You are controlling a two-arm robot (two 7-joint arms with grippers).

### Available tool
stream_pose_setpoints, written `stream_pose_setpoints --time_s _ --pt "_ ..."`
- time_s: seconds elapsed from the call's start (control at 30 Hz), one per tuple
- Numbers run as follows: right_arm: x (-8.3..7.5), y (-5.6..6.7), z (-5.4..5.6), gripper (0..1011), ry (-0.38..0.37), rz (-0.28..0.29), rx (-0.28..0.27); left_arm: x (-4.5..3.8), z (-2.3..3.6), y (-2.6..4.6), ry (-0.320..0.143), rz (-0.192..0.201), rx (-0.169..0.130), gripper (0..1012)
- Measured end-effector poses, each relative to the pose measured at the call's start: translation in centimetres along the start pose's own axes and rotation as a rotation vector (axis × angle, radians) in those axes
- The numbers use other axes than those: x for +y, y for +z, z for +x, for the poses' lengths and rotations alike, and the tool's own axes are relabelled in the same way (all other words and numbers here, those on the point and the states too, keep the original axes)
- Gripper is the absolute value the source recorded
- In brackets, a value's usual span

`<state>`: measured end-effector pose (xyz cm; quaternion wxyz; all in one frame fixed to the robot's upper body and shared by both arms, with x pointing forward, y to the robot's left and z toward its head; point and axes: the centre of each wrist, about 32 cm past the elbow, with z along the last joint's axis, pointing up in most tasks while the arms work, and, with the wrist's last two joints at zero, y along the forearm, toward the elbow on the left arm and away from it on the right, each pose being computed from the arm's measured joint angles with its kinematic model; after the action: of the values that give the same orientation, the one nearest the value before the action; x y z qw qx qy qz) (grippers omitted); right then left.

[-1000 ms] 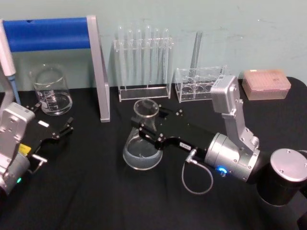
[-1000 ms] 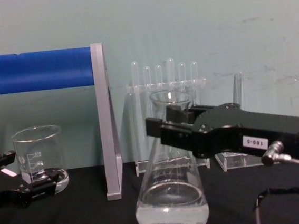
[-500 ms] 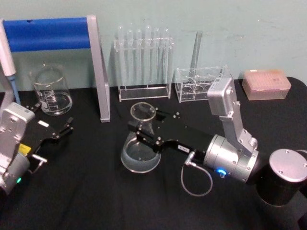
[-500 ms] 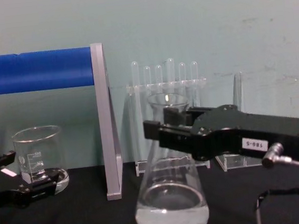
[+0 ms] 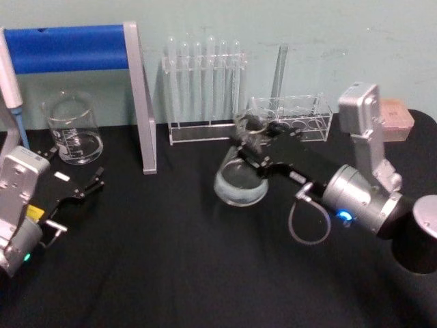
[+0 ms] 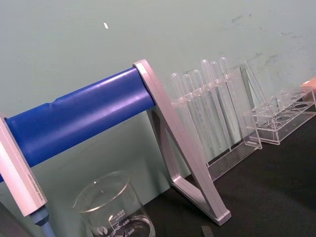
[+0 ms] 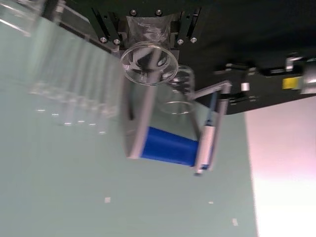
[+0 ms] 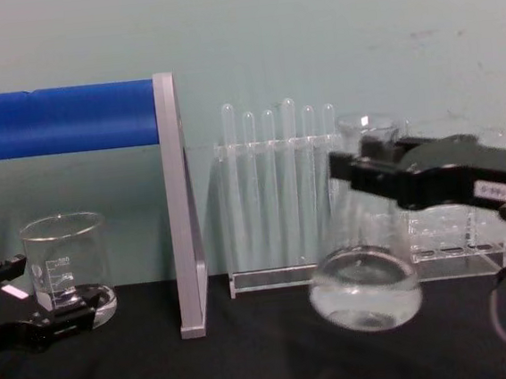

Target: Grasp the erlenmeyer flask with one hand, shake it three times, then place it back.

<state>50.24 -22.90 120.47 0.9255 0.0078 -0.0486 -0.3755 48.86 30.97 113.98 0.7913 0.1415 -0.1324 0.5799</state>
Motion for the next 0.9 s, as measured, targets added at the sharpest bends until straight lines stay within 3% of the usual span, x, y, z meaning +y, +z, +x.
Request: stream_pose_setpoints --time_s 0.33,0.67,0.9 --pt "-1.4 0.3 2.6 449 -0.150 0.002 -0.024 0.00 0.00 0.00 0.000 0.000 0.000 1001" --pt "-2.6 -0.1 4.0 449 -0.245 -0.012 -0.031 0.00 0.00 0.00 0.000 0.000 0.000 1001" --pt "-2.9 -0.4 4.2 449 -0.271 -0.021 -0.025 0.00 0.00 0.00 0.000 0.000 0.000 1001"
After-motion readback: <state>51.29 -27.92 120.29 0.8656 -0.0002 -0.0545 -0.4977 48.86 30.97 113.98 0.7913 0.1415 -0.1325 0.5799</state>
